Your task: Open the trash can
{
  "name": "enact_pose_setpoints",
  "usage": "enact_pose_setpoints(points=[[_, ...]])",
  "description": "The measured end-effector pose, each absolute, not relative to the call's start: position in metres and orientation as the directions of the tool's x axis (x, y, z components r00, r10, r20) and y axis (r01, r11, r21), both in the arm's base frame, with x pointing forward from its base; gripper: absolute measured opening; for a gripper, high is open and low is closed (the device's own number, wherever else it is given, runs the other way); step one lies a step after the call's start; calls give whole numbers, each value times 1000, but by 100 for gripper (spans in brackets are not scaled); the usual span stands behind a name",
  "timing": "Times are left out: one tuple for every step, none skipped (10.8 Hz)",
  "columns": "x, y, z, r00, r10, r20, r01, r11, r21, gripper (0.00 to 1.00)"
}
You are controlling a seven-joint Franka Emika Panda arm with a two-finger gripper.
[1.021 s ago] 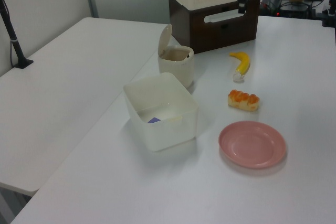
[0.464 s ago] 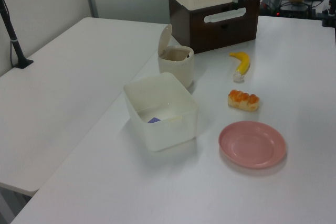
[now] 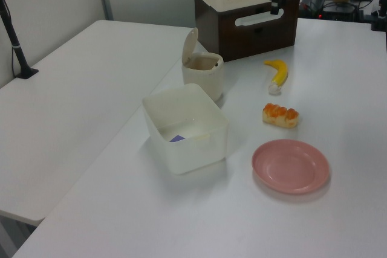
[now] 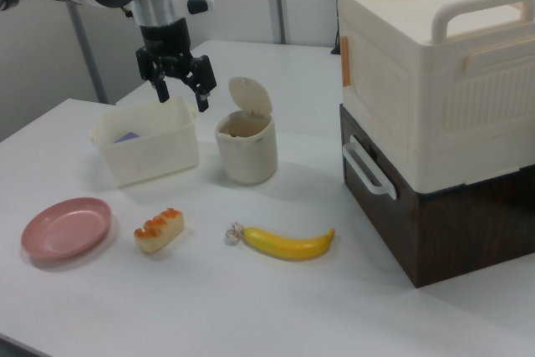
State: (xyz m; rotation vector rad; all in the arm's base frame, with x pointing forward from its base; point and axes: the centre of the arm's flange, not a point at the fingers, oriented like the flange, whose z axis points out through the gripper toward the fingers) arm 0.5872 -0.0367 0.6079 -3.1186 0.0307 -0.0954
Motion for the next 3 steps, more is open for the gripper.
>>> enact_pose_setpoints(points=[[586, -37, 608, 998, -25, 54, -24, -999, -23, 100], [586, -37, 608, 998, -29, 54, -27, -999, -24, 100], [585, -37, 609, 998, -31, 54, -30, -999, -24, 100]])
